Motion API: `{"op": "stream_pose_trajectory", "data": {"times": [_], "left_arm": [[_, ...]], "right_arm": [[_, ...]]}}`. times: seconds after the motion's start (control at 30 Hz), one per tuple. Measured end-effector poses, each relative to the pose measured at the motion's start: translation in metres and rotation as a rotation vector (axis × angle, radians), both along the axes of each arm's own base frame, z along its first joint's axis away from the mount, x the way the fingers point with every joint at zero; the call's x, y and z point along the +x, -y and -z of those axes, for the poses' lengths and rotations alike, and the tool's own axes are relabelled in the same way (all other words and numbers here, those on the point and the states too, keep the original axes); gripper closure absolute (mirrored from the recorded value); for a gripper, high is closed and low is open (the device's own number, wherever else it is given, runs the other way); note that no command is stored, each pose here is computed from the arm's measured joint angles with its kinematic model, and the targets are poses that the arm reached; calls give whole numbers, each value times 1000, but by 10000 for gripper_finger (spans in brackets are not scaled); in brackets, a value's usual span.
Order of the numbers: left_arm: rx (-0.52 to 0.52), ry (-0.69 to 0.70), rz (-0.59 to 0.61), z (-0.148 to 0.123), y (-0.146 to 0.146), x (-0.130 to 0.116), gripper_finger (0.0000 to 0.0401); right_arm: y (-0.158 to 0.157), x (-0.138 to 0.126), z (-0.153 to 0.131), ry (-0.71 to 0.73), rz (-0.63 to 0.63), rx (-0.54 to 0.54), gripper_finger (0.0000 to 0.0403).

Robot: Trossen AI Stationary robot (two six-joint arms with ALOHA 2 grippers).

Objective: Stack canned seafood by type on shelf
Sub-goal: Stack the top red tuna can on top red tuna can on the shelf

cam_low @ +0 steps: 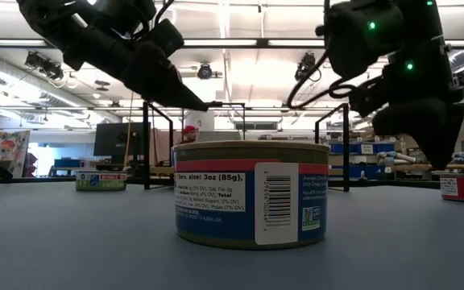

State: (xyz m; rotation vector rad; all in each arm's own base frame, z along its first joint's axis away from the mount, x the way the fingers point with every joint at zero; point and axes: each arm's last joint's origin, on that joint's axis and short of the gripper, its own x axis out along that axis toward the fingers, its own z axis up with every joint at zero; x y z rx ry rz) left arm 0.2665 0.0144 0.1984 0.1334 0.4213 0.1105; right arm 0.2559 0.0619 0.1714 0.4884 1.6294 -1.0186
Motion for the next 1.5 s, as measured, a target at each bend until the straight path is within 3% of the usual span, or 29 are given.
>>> {"op": "stream_pose_trajectory", "data": {"times": [0.43, 0.73, 1.17, 1.5], "left_arm": [[1, -18, 0, 2, 0, -1, 390], [0, -16, 0, 1, 0, -1, 390], [1, 3, -1, 0, 0, 0, 390], [-5, 2, -3, 0, 0, 0, 390]], "right_arm": [[4, -12, 20, -21, 20, 34, 345], [5, -6, 17, -5, -131, 40, 396], [4, 49, -23, 306, -421, 119, 400], [17, 79, -37, 553, -506, 228, 401]]}}
